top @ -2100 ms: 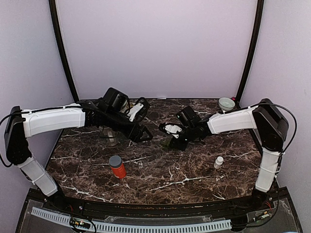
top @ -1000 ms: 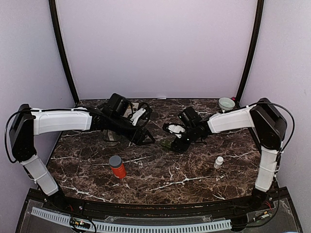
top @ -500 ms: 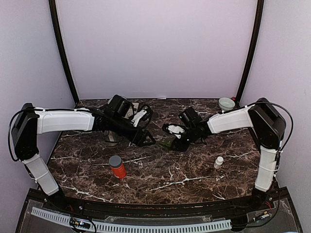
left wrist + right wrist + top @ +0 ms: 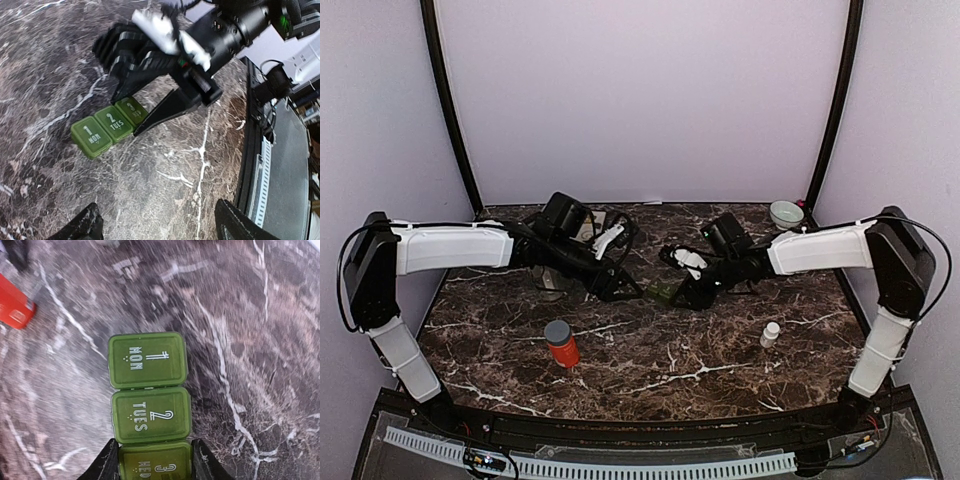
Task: Sort the pills into containers
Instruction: Pick up the pill container from the center of the board, then open the lid of the pill container.
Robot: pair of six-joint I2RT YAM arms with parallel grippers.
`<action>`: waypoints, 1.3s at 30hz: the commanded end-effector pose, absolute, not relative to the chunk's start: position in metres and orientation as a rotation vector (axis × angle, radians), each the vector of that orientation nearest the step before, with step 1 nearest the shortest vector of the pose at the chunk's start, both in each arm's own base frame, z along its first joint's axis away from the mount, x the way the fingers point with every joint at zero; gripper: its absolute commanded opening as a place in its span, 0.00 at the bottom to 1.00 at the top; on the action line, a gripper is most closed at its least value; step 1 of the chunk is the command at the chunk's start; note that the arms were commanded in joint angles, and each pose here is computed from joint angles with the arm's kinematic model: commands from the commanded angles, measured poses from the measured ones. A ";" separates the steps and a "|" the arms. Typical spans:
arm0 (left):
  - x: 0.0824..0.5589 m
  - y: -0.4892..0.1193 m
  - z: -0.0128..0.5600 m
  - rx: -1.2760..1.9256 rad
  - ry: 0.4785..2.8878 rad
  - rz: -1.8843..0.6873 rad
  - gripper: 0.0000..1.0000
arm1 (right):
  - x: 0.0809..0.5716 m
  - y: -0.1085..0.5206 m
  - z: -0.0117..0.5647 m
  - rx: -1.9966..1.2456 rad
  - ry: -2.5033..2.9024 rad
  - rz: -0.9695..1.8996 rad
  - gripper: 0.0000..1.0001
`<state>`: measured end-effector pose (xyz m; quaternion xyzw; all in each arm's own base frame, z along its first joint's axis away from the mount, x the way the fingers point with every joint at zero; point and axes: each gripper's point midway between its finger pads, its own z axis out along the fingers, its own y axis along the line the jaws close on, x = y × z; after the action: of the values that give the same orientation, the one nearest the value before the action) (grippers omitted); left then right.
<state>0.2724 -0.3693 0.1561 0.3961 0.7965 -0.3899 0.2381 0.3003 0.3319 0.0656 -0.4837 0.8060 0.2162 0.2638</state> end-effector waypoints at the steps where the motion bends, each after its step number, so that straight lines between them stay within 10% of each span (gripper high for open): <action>1: 0.263 -0.373 0.176 1.217 2.070 -1.154 0.79 | 0.277 0.348 0.112 -1.275 2.089 0.762 0.34; 39: 0.229 -0.368 0.227 1.363 1.758 -1.358 0.79 | 0.204 0.374 0.205 -1.328 1.898 1.254 0.35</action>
<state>0.2338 -0.3709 0.2201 0.4954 0.6657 -0.4954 0.2568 0.2047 0.3646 0.1894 -0.4809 0.7176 0.4424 0.2411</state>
